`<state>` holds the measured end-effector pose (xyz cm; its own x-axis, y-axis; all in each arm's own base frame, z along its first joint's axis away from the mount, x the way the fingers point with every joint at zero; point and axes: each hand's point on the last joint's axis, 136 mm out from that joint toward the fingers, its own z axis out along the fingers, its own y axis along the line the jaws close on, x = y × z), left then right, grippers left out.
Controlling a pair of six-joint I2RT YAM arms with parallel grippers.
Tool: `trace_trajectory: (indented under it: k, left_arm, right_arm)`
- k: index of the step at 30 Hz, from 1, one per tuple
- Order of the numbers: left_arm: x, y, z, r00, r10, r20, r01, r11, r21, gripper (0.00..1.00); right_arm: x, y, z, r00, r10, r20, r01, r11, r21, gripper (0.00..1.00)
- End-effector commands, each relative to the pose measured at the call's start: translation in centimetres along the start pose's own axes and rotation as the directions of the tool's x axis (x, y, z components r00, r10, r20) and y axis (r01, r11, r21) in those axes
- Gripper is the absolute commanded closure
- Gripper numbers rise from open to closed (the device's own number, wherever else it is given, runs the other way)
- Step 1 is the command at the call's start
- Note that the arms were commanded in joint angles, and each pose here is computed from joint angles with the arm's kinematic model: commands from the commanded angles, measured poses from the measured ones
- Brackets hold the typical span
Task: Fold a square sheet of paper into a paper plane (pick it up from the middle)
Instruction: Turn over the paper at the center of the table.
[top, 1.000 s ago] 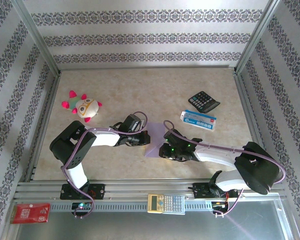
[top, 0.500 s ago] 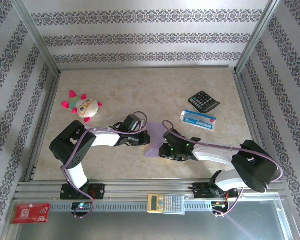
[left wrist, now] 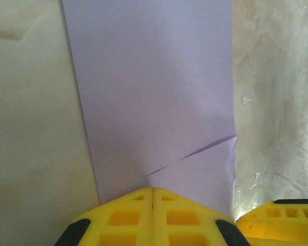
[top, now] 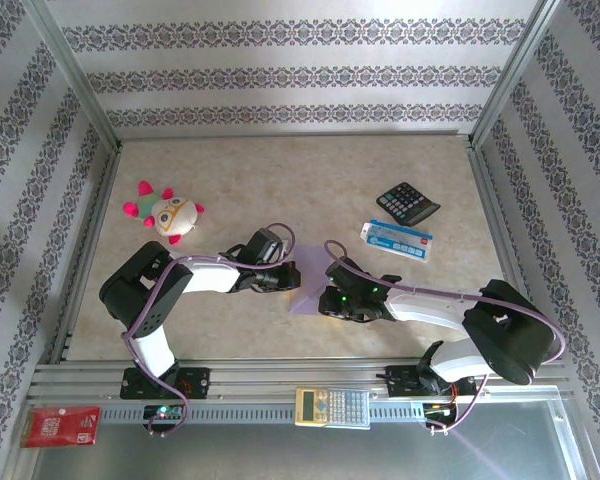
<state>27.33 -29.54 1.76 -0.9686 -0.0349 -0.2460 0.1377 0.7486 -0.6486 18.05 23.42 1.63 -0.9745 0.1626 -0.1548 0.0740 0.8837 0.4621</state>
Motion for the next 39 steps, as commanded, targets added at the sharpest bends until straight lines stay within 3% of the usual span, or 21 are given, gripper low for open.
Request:
trace_trajectory:
  k: [1, 12, 25, 39]
  left_arm:
    - [3.6, 4.4, 0.6, 0.993, -0.055, -0.105, 0.041, 0.991, -0.125, 1.0]
    - [3.6, 4.4, 0.6, 0.992, -0.057, -0.109, 0.043, 0.991, -0.128, 1.0]
    - [3.7, 4.5, 0.6, 0.992, -0.06, -0.115, 0.045, 0.99, -0.132, 1.0]
    - [3.8, 4.5, 0.7, 0.991, -0.062, -0.122, 0.047, 0.991, -0.127, 1.0]
  right_arm:
    - [-1.0, 2.8, -0.1, 0.999, -0.029, 0.04, 0.033, 0.994, -0.107, 0.77]
    - [-1.1, 2.2, -0.2, 0.999, -0.017, 0.046, 0.022, 0.994, -0.107, 0.75]
    - [-0.2, 0.0, 0.5, 1.0, -0.026, 0.015, 0.026, 0.999, 0.024, 0.72]
    - [-1.7, 3.4, 1.1, 0.998, -0.044, 0.042, 0.05, 0.987, -0.15, 0.6]
